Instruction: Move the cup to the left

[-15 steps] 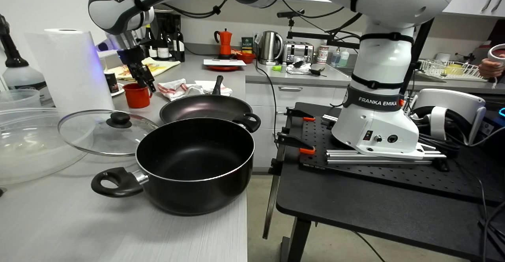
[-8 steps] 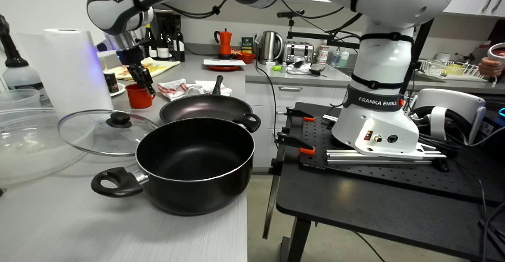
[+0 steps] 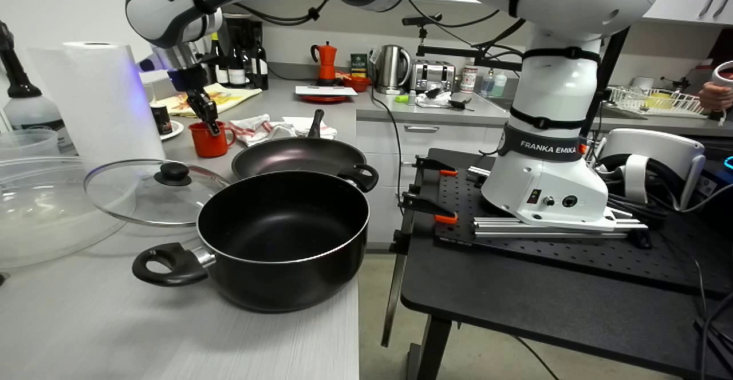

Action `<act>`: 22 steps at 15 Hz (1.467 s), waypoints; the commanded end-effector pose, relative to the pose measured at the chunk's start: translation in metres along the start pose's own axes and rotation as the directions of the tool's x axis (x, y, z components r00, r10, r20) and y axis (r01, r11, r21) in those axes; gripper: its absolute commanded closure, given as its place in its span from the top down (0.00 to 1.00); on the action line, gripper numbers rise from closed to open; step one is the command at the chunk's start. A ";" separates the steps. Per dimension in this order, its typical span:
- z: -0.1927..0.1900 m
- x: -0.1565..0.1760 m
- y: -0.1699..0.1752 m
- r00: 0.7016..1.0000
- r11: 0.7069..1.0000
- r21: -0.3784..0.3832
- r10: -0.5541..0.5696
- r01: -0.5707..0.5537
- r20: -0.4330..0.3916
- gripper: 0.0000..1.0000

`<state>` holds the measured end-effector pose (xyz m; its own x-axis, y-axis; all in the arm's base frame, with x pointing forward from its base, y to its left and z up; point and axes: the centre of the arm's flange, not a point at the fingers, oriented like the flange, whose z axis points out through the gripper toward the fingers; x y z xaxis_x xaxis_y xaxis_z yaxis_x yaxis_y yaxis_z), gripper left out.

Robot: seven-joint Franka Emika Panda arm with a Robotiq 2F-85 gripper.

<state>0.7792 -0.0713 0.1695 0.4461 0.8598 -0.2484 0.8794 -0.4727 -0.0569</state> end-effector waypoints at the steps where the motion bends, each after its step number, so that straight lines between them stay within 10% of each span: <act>1: -0.003 0.009 0.014 1.000 1.000 0.004 -0.024 0.024 0.003 0.02; 22: -0.032 0.020 -0.042 0.998 0.994 -0.107 0.027 -0.033 -0.060 0.02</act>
<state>0.7897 -0.0269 0.1871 0.4472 0.8729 -0.1950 0.8932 -0.4474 0.0454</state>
